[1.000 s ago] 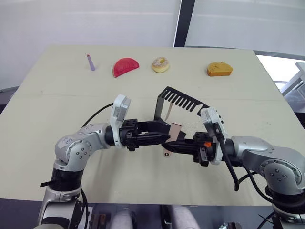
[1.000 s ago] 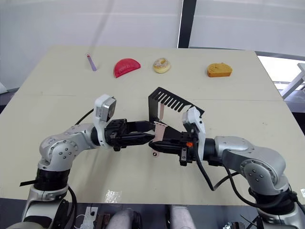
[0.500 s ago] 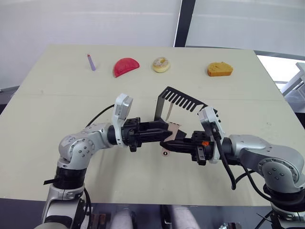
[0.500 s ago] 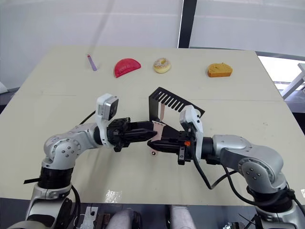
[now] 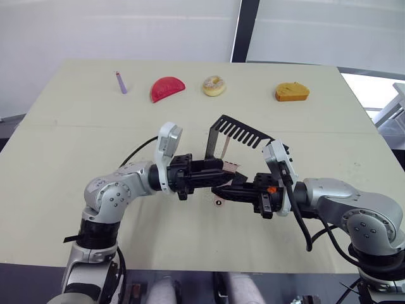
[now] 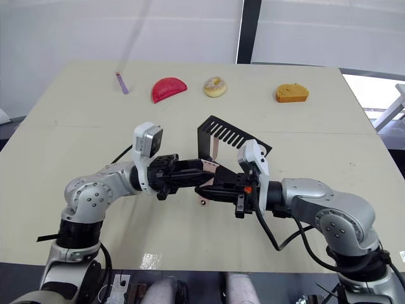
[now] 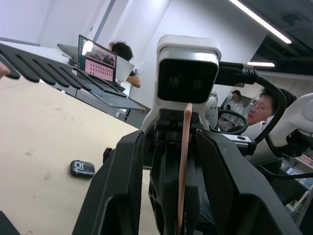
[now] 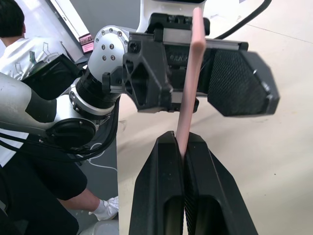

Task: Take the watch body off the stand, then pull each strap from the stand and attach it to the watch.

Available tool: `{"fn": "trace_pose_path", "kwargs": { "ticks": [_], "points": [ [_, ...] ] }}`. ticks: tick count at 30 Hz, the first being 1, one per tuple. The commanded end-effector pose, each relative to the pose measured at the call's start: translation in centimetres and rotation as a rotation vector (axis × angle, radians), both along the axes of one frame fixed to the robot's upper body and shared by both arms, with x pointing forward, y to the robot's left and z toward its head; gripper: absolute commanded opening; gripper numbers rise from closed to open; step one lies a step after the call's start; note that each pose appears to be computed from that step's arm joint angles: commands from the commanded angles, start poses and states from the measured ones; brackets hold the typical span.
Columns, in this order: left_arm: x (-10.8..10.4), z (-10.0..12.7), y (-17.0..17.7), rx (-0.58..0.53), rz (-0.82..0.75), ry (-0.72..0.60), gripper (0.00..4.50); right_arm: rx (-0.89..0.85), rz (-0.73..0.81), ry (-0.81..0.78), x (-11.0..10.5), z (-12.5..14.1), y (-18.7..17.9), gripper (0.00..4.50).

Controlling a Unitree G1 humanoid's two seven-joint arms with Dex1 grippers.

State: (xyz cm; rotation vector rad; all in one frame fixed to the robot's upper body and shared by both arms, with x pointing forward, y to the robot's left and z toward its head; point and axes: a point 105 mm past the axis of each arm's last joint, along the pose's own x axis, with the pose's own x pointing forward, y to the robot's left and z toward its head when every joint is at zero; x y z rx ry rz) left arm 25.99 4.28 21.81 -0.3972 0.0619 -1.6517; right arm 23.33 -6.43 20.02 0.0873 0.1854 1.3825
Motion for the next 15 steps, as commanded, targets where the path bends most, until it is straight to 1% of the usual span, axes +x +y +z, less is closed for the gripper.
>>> {"fn": "trace_pose_path", "kwargs": {
  "ticks": [1,15],
  "points": [
    [-0.45,1.08,-0.05,-0.030,-0.017,-0.030,1.86,0.001,-0.001,-0.017,-0.04,0.38,0.07,0.00],
    [-0.39,0.73,0.79,0.005,-0.013,-0.014,1.86,0.011,-0.013,-0.002,0.20,0.69,-0.49,0.00]
  ]
}}
